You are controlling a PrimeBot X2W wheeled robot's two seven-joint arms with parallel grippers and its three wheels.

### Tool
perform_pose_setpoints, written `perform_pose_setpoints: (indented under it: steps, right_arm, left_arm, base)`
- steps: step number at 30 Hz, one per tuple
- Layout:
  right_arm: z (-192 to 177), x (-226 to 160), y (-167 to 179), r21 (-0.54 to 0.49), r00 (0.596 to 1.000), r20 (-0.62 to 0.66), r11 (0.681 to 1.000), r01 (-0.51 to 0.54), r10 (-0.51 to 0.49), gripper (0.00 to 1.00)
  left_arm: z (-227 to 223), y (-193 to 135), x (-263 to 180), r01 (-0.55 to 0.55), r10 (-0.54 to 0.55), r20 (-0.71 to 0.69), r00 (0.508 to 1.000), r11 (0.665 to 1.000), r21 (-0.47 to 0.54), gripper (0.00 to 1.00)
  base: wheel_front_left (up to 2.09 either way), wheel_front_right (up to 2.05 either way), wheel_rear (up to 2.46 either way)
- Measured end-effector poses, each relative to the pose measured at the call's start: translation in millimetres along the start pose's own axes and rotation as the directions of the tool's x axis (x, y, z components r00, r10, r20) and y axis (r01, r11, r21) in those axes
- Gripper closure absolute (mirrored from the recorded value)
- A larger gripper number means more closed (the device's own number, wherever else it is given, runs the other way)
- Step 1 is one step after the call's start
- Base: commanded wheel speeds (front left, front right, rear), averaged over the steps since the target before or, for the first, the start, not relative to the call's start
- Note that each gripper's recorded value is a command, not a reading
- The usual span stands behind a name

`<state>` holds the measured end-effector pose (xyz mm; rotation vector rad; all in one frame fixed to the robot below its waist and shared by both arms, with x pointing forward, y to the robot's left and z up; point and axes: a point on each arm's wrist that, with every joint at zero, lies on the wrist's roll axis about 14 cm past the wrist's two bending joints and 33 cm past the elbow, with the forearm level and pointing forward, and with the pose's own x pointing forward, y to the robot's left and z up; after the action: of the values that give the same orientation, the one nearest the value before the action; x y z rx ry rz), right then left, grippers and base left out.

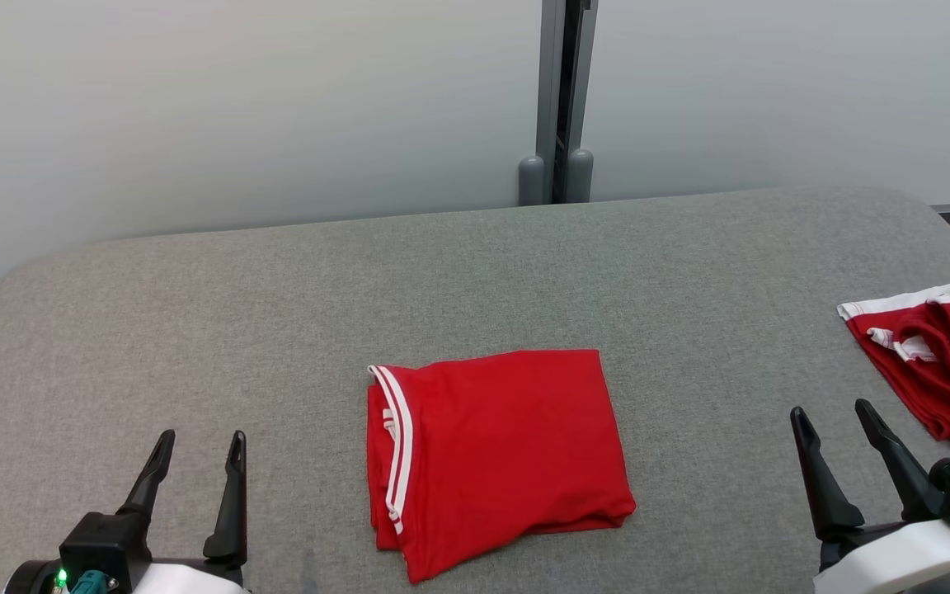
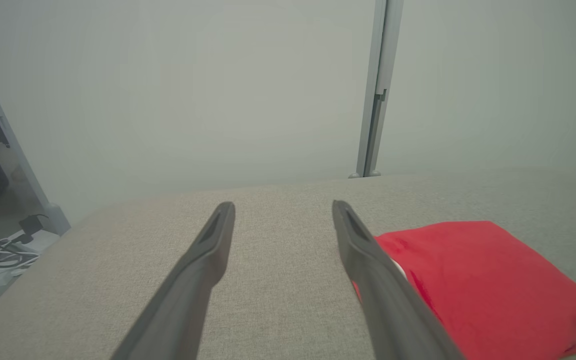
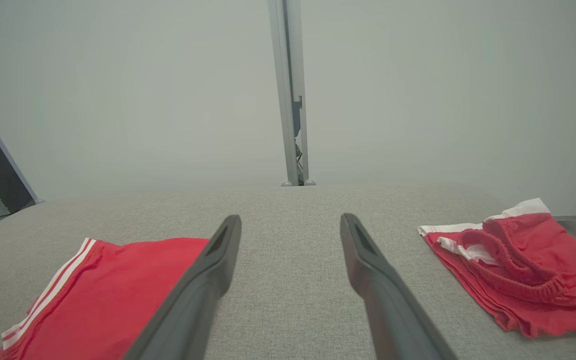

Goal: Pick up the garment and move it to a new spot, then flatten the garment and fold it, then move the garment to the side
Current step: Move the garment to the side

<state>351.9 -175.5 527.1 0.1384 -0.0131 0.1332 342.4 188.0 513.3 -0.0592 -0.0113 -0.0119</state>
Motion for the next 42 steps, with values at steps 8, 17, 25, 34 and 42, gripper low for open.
perform_pose_setpoints:
  steps: [8,17,25,34,42]
  right_arm:
    - [-4,1,0,0.007,1.0,-0.013,1.0,-0.001,0.001,0.0]
    - [-35,35,22,0.012,0.988,-0.129,0.996,-0.083,0.084,0.0]
    - [-89,74,70,0.071,0.932,-0.282,0.974,-0.215,0.226,0.0]
    - [-154,89,105,0.135,0.828,-0.461,0.947,-0.29,0.319,0.0]
    - [-168,93,110,0.15,0.787,-0.518,0.941,-0.303,0.335,1.0]
  left_arm:
    - [0,2,0,-0.007,0.007,0.003,1.0,1.0,-0.001,0.0]
    - [5,11,7,-0.038,0.038,0.032,0.999,0.999,-0.007,0.0]
    - [-1,18,24,-0.063,0.063,0.035,0.997,0.998,-0.017,0.0]
    - [-19,32,36,-0.108,0.108,0.003,0.994,0.994,-0.016,0.0]
    - [-25,35,40,-0.111,0.111,-0.008,0.994,0.994,-0.01,0.0]
  base:
    - [0.0,0.0,0.0]
    - [0.0,0.0,0.0]
    - [0.0,0.0,0.0]
    - [0.0,0.0,0.0]
    - [0.0,0.0,0.0]
